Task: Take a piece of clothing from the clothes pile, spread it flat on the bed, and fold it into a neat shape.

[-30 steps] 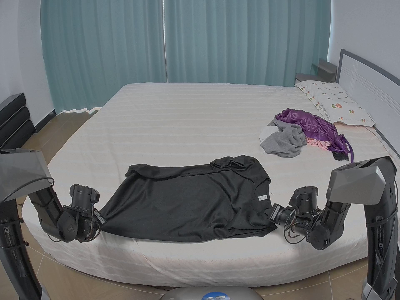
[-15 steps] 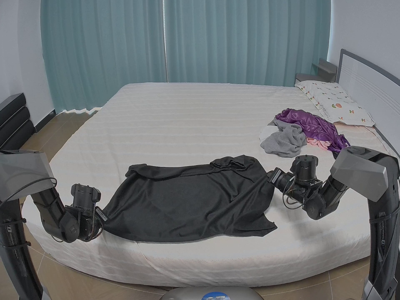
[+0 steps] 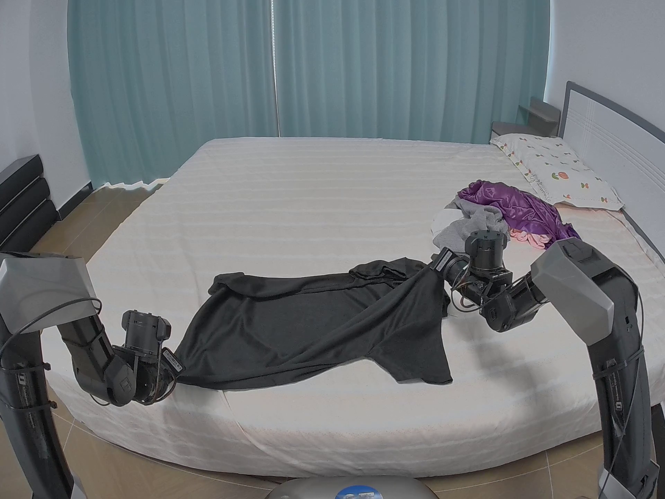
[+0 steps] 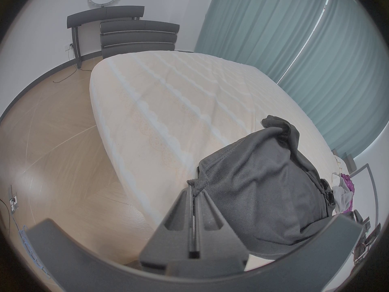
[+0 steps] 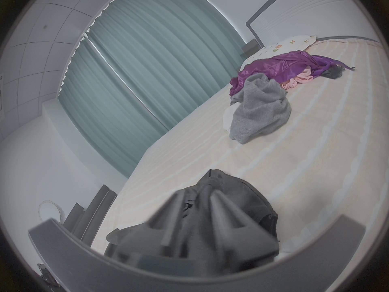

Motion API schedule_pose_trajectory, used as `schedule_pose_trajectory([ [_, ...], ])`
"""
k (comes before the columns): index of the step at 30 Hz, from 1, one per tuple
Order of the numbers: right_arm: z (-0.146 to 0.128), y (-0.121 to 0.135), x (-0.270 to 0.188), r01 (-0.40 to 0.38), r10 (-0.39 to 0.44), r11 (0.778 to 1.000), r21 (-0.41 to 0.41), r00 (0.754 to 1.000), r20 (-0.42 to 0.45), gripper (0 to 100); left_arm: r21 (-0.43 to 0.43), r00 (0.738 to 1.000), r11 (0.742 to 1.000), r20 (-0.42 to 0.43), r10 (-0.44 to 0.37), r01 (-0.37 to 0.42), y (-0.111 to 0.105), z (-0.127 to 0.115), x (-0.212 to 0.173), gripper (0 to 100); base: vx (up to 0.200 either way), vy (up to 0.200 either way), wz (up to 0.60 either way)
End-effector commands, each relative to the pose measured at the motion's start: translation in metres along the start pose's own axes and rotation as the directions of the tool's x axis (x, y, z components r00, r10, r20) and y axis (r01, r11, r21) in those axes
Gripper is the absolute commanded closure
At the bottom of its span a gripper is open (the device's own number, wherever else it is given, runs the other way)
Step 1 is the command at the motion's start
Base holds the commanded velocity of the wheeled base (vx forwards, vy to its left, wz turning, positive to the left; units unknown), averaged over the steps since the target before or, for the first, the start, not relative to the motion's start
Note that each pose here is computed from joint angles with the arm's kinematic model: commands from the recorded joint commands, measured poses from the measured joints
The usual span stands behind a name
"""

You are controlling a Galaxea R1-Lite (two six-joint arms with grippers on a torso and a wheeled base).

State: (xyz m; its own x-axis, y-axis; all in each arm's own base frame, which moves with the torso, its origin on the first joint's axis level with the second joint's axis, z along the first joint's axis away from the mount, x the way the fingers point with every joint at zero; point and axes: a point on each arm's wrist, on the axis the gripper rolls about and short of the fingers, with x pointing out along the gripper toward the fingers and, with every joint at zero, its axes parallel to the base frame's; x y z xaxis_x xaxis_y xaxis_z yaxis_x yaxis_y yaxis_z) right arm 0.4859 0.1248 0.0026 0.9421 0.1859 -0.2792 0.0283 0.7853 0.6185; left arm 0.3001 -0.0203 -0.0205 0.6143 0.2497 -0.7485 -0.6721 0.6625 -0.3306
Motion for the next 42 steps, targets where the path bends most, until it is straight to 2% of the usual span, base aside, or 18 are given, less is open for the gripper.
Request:
schedule_pose_trajectory([
  [1, -0.02, -0.017, 0.014, 0.036, -0.036, 0.999, -0.003, 0.999, -0.03, 0, 0.003, 1.0, 1.0, -0.008, 0.006, -0.006, 0.001, -0.002, 0.002, 100, 0.0, 0.0, 0.0],
  [7, -0.004, -0.018, -0.014, 0.059, -0.058, 0.998, 0.013, 0.997, -0.058, 0, 0.003, 1.0, 1.0, -0.01, 0.006, -0.006, 0.001, -0.002, 0.002, 100, 0.0, 0.0, 0.0],
  [16, -0.016, -0.025, -0.078, 0.064, -0.059, 0.998, 0.015, 0.967, -0.249, 0, 0.003, 1.0, 1.0, -0.023, -0.004, 0.004, 0.002, -0.003, 0.001, 100, 0.0, 0.0, 0.0],
  [19, -0.027, -0.031, -0.093, 0.073, -0.064, 0.997, 0.013, 0.945, -0.32, 0, 0.003, 1.0, 1.0, -0.025, -0.004, 0.004, 0.002, -0.003, 0.001, 100, 0.0, 0.0, 0.0],
  [21, -0.044, -0.038, -0.108, 0.077, -0.067, 0.997, 0.008, 0.909, -0.411, 0, 0.003, 1.0, 1.0, -0.027, -0.005, 0.005, 0.002, -0.003, 0.001, 100, 0.0, 0.0, 0.0],
  [23, -0.053, -0.042, -0.113, 0.081, -0.071, 0.997, 0.004, 0.895, -0.441, 0, 0.005, 1.0, 1.0, -0.027, -0.004, 0.004, 0.002, -0.003, 0.001, 100, 0.0, 0.0, 0.0],
  [29, -0.071, -0.044, -0.117, 0.071, -0.065, 0.997, -0.006, 0.881, -0.468, 0, 0.006, 1.0, 1.0, -0.029, -0.006, 0.006, 0.002, -0.003, 0.0, 100, 0.0, 0.0, 0.0],
  [36, -0.072, -0.044, -0.113, 0.07, -0.066, 0.998, -0.01, 0.883, -0.464, 0, 0.005, 1.0, 1.0, -0.028, -0.006, 0.006, 0.002, -0.003, 0.0, 100, 0.0, 0.0, 0.0],
  [42, -0.079, -0.046, -0.111, 0.065, -0.091, 0.995, -0.072, 0.879, -0.468, 0, 0.005, 1.0, 1.0, -0.026, -0.009, 0.009, 0.002, -0.003, -0.001, 100, 0.0, 0.0, 0.0],
])
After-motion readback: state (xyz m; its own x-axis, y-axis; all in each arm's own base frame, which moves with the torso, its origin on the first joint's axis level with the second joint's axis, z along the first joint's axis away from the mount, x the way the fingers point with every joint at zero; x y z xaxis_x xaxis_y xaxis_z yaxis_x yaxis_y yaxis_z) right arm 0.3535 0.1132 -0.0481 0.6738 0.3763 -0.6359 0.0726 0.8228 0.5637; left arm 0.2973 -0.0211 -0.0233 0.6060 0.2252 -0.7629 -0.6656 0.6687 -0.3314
